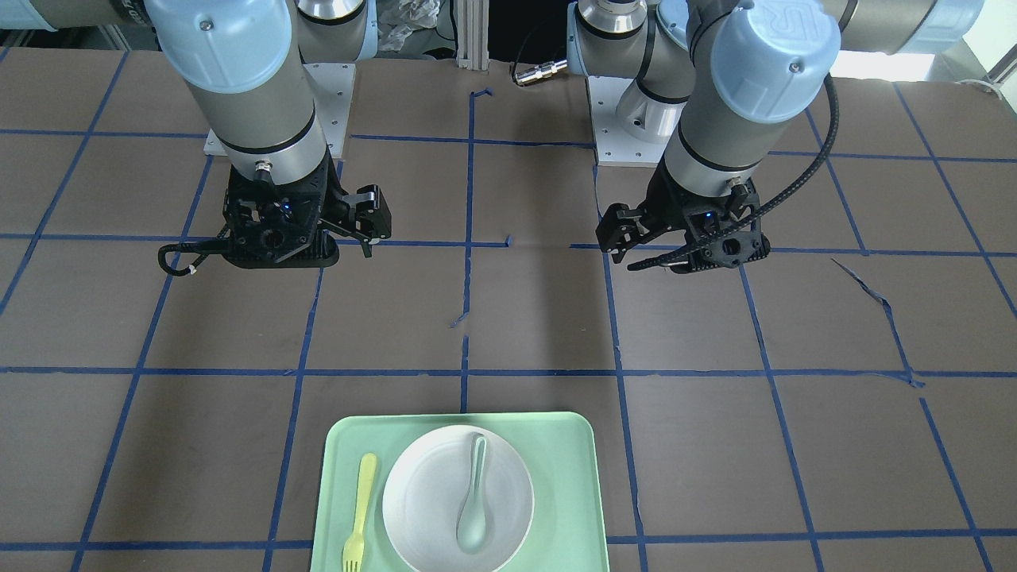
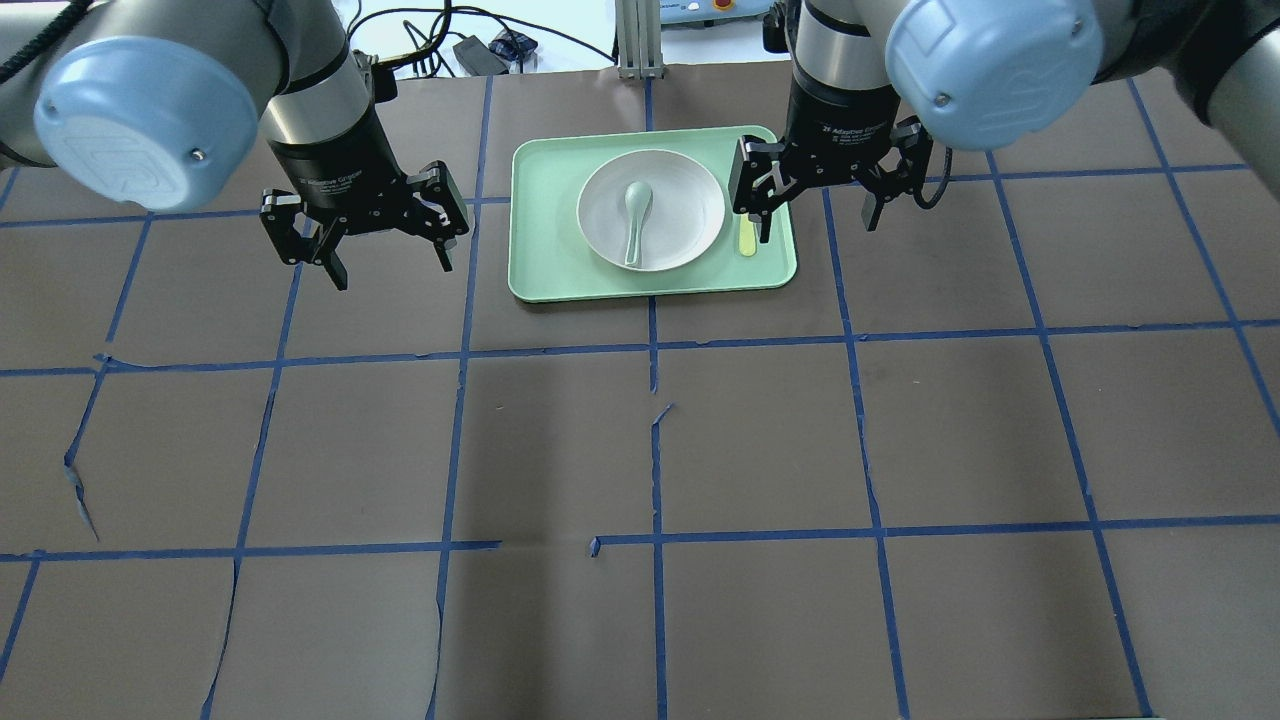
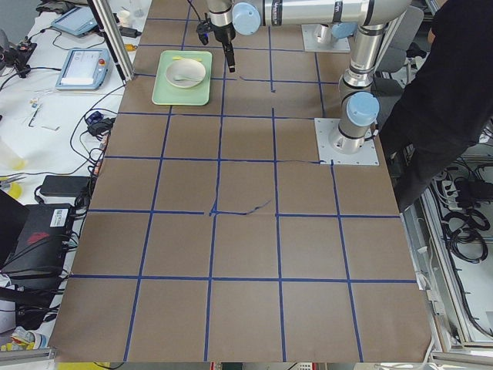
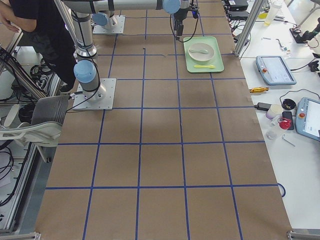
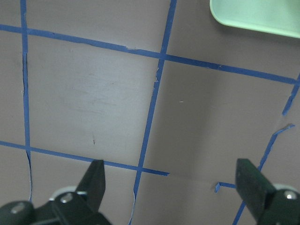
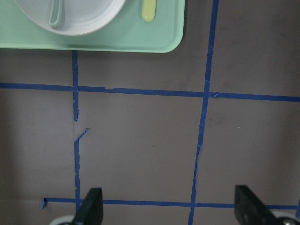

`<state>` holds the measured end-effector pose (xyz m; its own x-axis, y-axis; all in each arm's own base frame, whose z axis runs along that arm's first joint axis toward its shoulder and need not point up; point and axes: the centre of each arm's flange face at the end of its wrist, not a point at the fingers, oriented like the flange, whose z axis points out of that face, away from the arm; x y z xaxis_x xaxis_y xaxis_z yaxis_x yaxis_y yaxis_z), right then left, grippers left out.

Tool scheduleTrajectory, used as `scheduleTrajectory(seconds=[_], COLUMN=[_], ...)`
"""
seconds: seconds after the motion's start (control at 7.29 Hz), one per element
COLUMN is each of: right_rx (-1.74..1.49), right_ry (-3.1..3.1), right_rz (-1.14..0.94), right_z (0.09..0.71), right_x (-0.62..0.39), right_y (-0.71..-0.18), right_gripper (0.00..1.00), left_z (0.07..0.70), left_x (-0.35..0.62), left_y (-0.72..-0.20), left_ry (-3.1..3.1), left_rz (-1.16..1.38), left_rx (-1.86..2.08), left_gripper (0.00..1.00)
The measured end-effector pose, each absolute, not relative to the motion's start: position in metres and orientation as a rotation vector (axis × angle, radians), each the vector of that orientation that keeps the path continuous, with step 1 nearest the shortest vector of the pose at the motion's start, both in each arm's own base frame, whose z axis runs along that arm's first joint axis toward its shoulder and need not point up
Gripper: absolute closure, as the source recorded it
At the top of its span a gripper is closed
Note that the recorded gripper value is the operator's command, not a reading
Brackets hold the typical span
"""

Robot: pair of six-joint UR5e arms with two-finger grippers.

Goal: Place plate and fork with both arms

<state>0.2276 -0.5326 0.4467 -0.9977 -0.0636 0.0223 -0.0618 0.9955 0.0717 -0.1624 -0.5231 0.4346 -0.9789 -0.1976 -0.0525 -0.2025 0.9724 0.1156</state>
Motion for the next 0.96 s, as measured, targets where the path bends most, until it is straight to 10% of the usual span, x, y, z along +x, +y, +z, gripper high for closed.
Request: scheduleTrajectory(seconds=[0.96], right_rx=[-0.003], right_ry=[-3.104], right_rz=[-0.105], right_z=[0.465], right_x=[0.173], right_y=[-0.534], right_gripper=[0.0], left_z=[0.457], left_x=[-0.159], left_y=[-0.516], left_ry=[3.127], left_rz=[0.192], left_rx=[-0.158], left_gripper=[0.0])
